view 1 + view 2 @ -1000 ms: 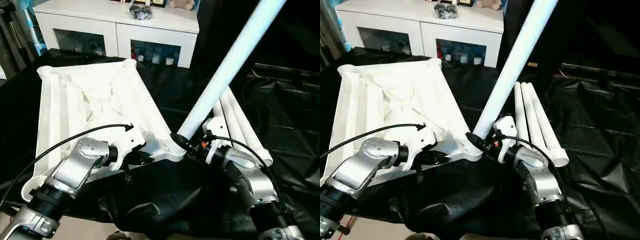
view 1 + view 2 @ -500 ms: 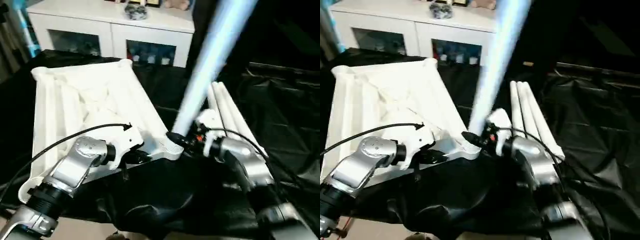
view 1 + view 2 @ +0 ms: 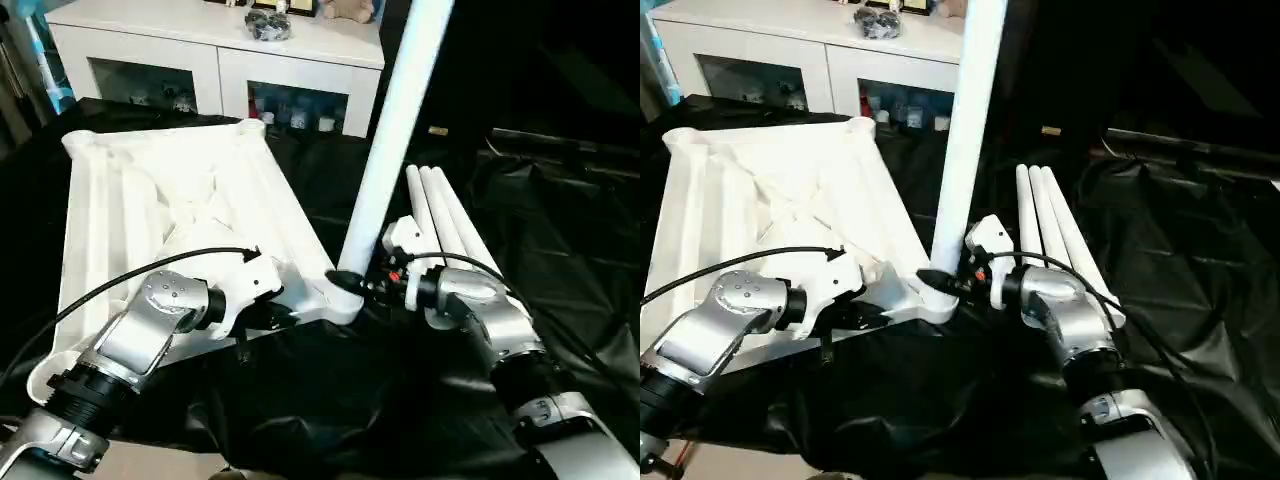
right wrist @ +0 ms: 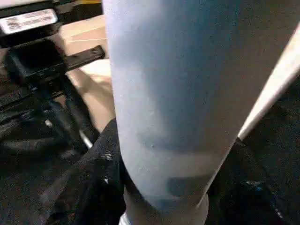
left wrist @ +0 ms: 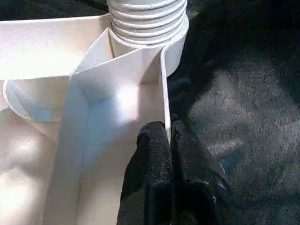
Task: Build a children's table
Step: Insert table leg to table base, then rotate leg to tighten
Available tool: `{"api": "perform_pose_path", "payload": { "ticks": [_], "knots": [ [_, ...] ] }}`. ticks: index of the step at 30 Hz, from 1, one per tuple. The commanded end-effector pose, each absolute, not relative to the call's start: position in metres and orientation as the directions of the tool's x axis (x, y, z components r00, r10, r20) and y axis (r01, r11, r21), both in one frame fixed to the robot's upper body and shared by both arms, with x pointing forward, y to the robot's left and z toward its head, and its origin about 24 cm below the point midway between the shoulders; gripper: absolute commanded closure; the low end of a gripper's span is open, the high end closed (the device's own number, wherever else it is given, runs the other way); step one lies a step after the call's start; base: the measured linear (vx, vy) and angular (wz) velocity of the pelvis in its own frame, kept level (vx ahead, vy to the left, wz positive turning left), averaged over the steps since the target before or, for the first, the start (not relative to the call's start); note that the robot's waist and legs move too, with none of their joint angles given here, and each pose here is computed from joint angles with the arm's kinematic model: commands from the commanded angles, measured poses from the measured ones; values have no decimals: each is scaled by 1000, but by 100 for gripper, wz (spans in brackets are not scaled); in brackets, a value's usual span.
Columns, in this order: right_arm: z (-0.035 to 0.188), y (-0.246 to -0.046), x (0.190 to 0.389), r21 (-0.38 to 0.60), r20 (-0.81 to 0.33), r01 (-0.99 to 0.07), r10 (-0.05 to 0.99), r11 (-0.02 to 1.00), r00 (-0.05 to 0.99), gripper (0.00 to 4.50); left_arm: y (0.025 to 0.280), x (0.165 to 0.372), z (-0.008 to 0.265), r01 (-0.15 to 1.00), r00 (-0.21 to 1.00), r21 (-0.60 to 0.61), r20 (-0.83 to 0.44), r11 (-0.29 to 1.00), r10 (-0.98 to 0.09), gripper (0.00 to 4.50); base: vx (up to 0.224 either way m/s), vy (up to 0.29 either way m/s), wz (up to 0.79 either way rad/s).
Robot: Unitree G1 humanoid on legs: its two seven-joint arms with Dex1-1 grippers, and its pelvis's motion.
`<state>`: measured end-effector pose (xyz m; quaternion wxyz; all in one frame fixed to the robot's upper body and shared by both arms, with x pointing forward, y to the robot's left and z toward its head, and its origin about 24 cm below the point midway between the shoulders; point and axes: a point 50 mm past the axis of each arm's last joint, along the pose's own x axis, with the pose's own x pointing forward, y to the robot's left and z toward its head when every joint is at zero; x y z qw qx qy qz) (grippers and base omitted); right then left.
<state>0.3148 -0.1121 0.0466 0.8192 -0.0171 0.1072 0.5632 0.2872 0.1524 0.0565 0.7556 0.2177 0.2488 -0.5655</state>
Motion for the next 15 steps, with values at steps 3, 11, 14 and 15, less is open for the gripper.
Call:
{"api": "perform_pose_path", "payload": {
  "ticks": [3, 11, 14, 15],
  "knots": [
    [5, -114, 291, 228, -341, -920, 912, 317, 230, 262, 131, 288, 78, 991, 133, 87, -572, 102, -809, 450, 19, -2, 0],
    [1, -114, 294, 218, -338, -900, 894, 377, 293, 262, 131, 297, 82, 977, 211, 107, -557, 183, -803, 450, 13, -1, 0],
    [-4, -114, 303, 163, -368, -838, 820, 520, 438, 262, 129, 301, 84, 962, 266, 101, -540, 252, -799, 450, 0, 0, 0],
    [-8, -113, 310, 132, -385, -771, 749, 623, 540, 262, 125, 303, 86, 946, 312, 96, -527, 309, -791, 450, 0, 0, 0]
  ]
}}
